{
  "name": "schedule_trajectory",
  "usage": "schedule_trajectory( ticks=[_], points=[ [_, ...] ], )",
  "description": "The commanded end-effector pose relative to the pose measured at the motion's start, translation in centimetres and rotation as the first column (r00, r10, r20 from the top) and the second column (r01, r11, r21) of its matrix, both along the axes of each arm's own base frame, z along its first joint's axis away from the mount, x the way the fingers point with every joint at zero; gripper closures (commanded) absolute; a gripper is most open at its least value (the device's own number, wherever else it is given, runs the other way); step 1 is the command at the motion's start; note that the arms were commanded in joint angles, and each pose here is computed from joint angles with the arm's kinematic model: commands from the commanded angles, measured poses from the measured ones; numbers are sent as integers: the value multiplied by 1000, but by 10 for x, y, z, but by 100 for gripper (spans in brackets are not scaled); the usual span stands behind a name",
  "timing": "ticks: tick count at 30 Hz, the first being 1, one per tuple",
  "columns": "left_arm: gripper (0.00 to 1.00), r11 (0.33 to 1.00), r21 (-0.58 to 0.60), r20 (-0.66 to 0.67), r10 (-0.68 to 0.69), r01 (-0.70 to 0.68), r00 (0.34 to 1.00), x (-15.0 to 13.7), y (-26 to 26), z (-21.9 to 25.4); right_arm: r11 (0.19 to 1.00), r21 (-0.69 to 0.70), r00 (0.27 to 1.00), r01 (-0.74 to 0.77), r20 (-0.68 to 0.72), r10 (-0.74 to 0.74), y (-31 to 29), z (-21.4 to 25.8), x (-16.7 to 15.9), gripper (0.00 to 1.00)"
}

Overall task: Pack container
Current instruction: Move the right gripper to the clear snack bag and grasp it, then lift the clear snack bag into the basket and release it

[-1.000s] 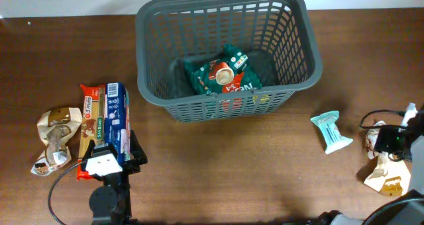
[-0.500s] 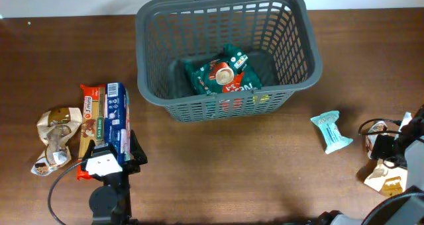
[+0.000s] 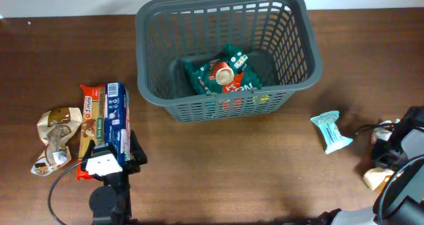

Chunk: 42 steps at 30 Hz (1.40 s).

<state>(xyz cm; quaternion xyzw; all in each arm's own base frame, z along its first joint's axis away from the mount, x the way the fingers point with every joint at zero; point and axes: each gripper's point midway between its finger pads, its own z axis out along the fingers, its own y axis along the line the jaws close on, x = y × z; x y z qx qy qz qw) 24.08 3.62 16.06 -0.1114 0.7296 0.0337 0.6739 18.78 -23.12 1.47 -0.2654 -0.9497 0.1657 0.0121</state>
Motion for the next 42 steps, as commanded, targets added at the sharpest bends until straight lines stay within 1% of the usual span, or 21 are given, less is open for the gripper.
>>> schedule_trajectory(
  ticks=[1,3,5,6,7,10,12,15,18,20,21,24,25,28,30,31,32,35,36,37,42],
  points=[
    [1,1000,-1,2,7,-7,1000,0,1,-1,997,53,997,65,42,-67,8,-13,4,96],
    [1,1000,-1,2,6,-6,1000,0,1,-1,991,108,992,73,99,-84,16,-15,15,96],
    [1,1000,-1,2,7,-7,1000,0,1,-1,979,197,974,53,206,-95,28,-13,38,96],
    [1,1000,-1,2,7,-7,1000,0,1,-1,962,271,937,33,326,-123,34,-1,66,97],
    [1,1000,-1,2,6,-6,1000,0,1,-1,948,318,903,9,404,-144,37,12,87,96],
    [1,1000,-1,2,6,-6,1000,0,1,-1,919,392,800,-43,564,-203,37,65,135,97],
    [1,1000,-1,2,6,-6,1000,0,1,-1,911,395,740,-120,647,-184,39,111,162,96],
    [1,1000,-1,2,6,-6,1000,0,1,-1,922,329,687,-206,719,-103,44,175,189,96],
    [1,1000,-1,2,6,-6,1000,0,1,-1,922,227,621,-312,784,17,63,242,212,97],
    [1,1000,-1,2,6,-6,1000,0,1,-1,903,135,554,-408,823,127,87,286,227,97],
    [1,1000,-1,2,7,-7,1000,0,1,-1,884,87,515,-459,837,185,103,307,232,96],
    [1,1000,-1,2,6,-6,1000,0,1,-1,790,-72,366,-609,858,360,161,364,242,96],
    [1,1000,-1,2,7,-7,1000,0,1,-1,745,-135,301,-653,857,419,186,383,244,96],
    [1,1000,-1,2,6,-6,1000,0,1,-1,622,-278,146,-732,828,542,245,415,246,96],
    [1,1000,-1,2,7,-7,1000,0,1,-1,519,-363,46,-774,785,618,288,423,245,97],
    [1,1000,-1,2,6,-6,1000,0,1,-1,482,-382,19,-788,768,640,302,422,244,96],
    [1,1000,-1,2,6,-6,1000,0,1,-1,424,-405,-19,-810,741,671,323,418,244,96],
    [1,1000,-1,2,6,-6,1000,0,1,-1,305,-412,-67,-859,680,730,364,391,249,97],
    [1,1000,-1,2,7,-7,1000,0,1,-1,277,-405,-68,-871,659,749,374,379,254,96],
    [1,1000,-1,2,6,-6,1000,0,1,-1,272,-388,-46,-881,641,766,380,365,260,96],
    [1,1000,-1,2,6,-6,1000,0,1,-1,288,-283,100,-915,533,840,380,287,290,96]
  ],
)
